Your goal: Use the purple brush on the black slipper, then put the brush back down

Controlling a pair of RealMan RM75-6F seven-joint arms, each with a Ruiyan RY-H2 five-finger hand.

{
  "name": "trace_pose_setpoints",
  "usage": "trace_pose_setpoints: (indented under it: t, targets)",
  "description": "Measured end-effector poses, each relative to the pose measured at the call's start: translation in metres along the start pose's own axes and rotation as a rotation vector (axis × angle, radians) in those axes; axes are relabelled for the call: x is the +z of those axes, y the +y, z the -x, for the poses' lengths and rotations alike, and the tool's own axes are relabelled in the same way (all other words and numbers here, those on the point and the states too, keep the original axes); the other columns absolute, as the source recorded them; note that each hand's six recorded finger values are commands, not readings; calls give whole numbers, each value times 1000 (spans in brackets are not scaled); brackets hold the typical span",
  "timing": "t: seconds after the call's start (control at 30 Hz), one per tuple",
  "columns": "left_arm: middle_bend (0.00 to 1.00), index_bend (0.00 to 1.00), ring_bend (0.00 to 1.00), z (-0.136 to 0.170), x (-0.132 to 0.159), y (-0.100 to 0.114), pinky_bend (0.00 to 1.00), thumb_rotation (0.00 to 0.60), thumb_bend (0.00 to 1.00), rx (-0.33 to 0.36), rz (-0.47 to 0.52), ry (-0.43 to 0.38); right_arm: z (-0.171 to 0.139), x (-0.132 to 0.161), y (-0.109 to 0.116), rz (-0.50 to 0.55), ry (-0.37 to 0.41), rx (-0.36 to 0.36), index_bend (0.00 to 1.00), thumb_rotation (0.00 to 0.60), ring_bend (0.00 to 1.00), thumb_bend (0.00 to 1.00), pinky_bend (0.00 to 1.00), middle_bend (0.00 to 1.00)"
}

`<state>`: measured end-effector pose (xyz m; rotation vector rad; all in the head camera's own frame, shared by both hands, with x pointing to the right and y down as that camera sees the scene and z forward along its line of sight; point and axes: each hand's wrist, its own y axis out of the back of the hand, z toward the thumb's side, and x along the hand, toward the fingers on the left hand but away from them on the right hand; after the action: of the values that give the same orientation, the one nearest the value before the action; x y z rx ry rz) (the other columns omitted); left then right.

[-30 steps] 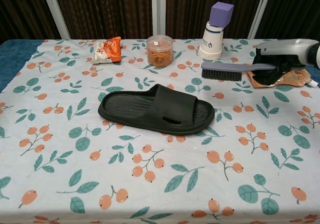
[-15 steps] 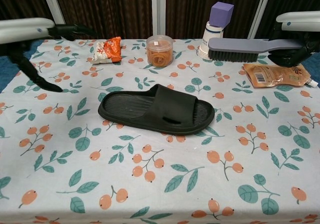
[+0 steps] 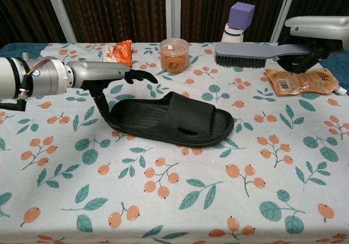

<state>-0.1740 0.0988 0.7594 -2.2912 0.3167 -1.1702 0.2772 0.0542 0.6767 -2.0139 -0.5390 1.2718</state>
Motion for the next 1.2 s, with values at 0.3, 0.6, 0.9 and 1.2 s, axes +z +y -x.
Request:
trace_pose_setpoints:
  t: [0.3,0.6,0.9,1.2]
  targets:
    - [305,281,178,-17,-1,-12,207,600,149,9,42,31,9,6,-20,10,6,37,1000,600,1000,930,1000,990]
    - [473,412,332,-22,1,-11,277,600,189,46,68,35,29,35,-50,-7,83,75,1000,600,1000,930,1000,990]
    - [474,412,332,-23,2,-12,277,600,189,43,67,31,48,57,-76,-112,139,93,1000,600,1000,930,1000,990]
    - [474,412,332,-23,2,-12,276,600,189,38,61,32,23,67,-90,-138,232,156,1000,600,1000,931,1000,991]
